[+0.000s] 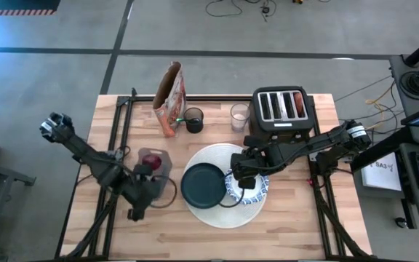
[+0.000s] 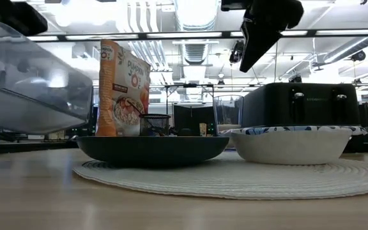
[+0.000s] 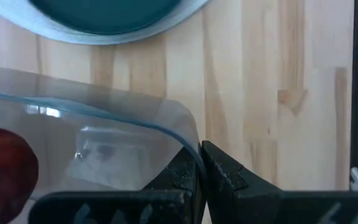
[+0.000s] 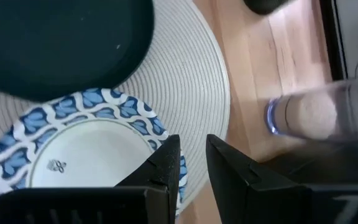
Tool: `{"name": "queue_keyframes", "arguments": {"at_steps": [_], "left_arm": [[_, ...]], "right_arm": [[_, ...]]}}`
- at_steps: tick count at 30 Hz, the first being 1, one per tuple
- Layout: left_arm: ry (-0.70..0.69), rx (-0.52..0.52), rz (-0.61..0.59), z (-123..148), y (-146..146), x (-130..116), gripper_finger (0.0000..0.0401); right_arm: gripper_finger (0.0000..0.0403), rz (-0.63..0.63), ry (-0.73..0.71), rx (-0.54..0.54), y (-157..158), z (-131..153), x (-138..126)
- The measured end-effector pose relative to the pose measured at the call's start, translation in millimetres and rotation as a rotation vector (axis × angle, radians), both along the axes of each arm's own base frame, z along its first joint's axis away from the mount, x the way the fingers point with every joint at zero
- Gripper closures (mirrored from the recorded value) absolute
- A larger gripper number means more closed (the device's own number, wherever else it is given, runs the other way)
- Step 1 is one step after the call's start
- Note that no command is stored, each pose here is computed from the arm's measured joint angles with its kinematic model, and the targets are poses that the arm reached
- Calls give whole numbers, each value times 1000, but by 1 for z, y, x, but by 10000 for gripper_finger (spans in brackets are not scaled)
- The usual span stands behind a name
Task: Arrange a breakfast setting
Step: Move the black bin with the red apple to the bottom right of the table
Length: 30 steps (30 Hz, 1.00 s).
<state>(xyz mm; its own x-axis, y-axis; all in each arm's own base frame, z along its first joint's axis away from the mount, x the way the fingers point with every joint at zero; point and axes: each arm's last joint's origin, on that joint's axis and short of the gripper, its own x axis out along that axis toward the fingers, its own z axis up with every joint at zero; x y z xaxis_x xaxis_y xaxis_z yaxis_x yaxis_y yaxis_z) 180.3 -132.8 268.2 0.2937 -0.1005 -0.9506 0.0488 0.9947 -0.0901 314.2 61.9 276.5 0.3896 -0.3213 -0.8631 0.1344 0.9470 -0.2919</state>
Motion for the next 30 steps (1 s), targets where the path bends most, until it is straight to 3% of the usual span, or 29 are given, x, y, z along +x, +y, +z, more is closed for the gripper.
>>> {"name": "queue_keyframes", "arguments": {"at_steps": [8, 15, 21, 30], "left_arm": [[-1, 137, -199, 13, -29, 18, 401], [52, 262, -378, 18, -46, 41, 401], [20, 356, -427, 14, -49, 53, 401], [-38, 373, -556, 5, -52, 74, 401]], "right_arm": [[323, 261, -1, -98, 5, 3, 8], [295, 445, -88, -19, 23, 7, 15], [281, 681, -106, -96, 43, 11, 14], [283, 775, -239, -140, 64, 27, 18]]}}
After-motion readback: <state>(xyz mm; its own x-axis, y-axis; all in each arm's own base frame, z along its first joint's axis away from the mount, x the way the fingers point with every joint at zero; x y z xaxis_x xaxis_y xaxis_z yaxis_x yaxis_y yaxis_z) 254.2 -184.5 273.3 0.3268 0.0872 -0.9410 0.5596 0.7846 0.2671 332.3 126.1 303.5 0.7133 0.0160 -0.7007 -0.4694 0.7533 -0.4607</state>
